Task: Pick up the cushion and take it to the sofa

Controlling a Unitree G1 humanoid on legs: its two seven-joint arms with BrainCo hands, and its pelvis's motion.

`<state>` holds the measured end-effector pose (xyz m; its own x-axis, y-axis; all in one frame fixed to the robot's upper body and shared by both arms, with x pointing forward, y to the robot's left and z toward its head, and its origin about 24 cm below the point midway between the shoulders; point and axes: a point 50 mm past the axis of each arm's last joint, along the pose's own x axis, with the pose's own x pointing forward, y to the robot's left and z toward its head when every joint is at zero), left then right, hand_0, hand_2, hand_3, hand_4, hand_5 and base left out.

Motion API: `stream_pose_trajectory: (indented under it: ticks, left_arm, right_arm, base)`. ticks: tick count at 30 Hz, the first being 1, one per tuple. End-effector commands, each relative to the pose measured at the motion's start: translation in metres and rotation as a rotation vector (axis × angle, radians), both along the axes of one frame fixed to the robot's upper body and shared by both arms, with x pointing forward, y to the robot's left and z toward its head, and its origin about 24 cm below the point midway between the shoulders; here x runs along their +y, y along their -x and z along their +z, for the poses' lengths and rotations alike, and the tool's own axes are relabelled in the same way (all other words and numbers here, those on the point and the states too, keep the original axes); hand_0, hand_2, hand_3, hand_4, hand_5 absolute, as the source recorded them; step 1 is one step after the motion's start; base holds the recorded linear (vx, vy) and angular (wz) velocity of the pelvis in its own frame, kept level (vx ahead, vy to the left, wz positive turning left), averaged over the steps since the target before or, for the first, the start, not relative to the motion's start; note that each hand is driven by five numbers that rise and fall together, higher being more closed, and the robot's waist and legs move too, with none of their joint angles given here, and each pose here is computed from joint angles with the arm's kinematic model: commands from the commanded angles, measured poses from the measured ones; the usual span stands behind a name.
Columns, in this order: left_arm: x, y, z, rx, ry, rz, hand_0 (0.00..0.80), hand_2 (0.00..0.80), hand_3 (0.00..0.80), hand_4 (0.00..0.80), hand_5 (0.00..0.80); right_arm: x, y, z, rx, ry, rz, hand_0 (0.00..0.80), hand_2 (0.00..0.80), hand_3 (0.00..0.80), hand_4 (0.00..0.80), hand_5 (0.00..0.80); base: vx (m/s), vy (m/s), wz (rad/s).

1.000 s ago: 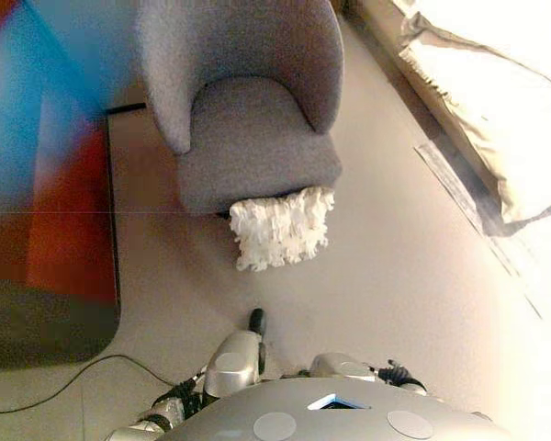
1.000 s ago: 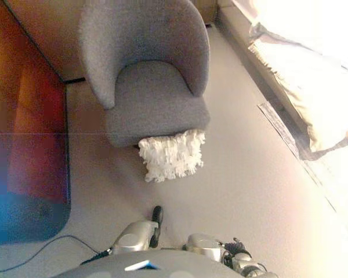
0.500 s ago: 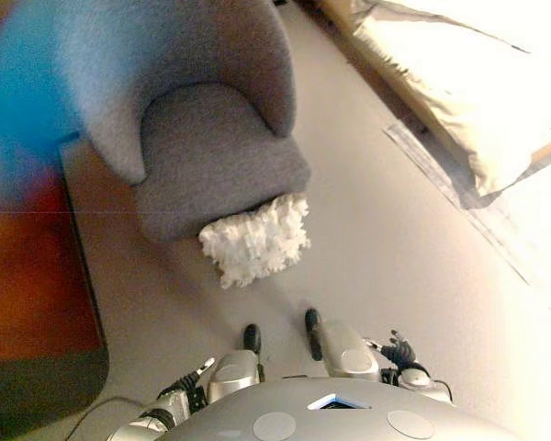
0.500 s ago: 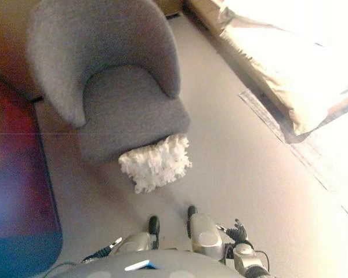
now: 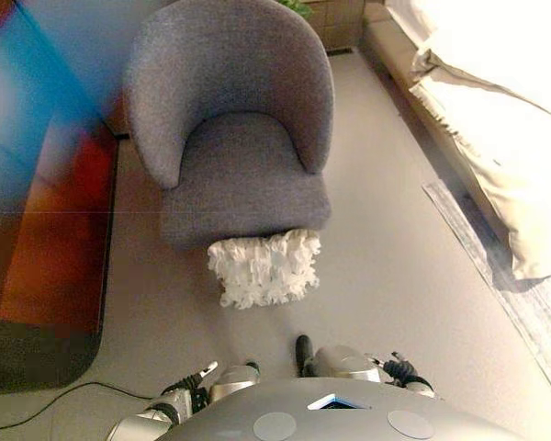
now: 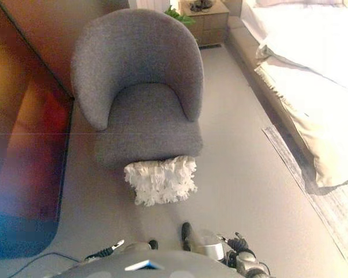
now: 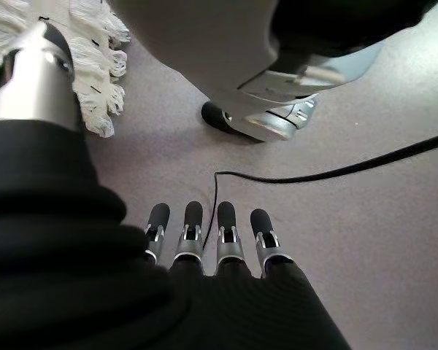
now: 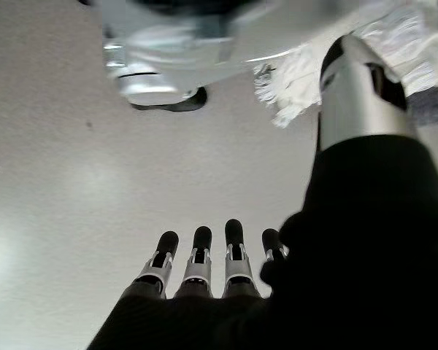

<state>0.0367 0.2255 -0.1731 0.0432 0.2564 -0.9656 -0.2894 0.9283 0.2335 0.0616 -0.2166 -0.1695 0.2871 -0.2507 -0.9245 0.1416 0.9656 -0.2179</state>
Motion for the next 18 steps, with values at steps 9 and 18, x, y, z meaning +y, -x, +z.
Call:
stream_pose_trajectory:
  ticks: [9, 18]
  left_arm:
    - [-0.031, -0.004, -0.005, 0.007, 0.041, -0.021, 0.000, 0.000, 0.000, 0.000, 0.000]
    - [-0.036, 0.001, -0.006, 0.041, 0.059, -0.055, 0.000, 0.000, 0.000, 0.000, 0.000]
  right_arm:
    - [-0.004, 0.003, -0.002, 0.080, -0.018, -0.041, 0.000, 0.000, 0.000, 0.000, 0.000]
    - [-0.001, 0.006, -0.003, 0.111, -0.018, -0.057, 0.000, 0.000, 0.000, 0.000, 0.000]
  base:
    - [0.213, -0.038, 0.28]
    - [0.241, 0.149, -0.04]
